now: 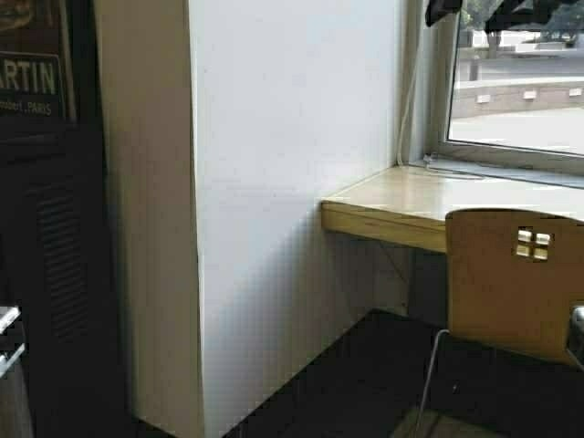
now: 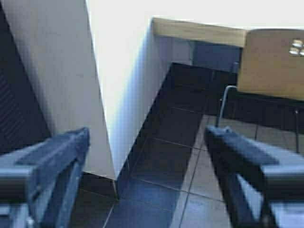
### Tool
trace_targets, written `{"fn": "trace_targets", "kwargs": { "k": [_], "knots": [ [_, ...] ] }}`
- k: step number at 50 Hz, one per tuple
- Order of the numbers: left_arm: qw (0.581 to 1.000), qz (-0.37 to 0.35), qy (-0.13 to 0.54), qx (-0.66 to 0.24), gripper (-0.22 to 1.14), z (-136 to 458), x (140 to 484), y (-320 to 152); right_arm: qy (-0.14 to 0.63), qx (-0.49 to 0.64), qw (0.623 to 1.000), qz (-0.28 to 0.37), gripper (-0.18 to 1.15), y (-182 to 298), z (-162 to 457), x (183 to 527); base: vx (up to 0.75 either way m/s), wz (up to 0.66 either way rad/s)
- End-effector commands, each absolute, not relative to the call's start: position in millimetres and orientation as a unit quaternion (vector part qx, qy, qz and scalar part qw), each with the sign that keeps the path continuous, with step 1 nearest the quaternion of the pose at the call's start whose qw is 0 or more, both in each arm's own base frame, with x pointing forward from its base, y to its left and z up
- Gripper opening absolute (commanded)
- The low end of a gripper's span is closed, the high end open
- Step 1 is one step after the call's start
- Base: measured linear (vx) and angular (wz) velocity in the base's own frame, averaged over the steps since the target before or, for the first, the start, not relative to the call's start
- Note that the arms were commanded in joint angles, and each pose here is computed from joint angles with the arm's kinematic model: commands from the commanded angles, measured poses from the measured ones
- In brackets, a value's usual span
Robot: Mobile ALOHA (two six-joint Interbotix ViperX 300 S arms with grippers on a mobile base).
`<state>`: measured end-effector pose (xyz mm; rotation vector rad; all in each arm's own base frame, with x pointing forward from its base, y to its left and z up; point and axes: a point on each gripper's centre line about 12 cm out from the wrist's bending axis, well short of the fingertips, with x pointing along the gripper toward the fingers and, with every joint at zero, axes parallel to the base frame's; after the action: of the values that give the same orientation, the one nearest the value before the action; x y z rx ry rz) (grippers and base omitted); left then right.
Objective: Push the chairs under the table
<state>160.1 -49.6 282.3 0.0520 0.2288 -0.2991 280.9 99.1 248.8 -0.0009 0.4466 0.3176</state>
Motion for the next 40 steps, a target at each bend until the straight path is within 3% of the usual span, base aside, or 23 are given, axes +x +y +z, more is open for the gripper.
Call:
{"fn": "trace_targets", "kwargs": {
  "k": [1,40],
  "knots": [
    [0.983,-0.148,0.108,0.022,1.02,286,161,-50,0.209,0.001,0.965,0.158,1.03,103,258,290,-0.5,-0.2],
    [0.986,-0.148,0.079,0.017,1.02,291,158,-49,0.202,-0.001,0.966,0.16,1.03,103,267,290,-0.38,-0.06]
  ]
}}
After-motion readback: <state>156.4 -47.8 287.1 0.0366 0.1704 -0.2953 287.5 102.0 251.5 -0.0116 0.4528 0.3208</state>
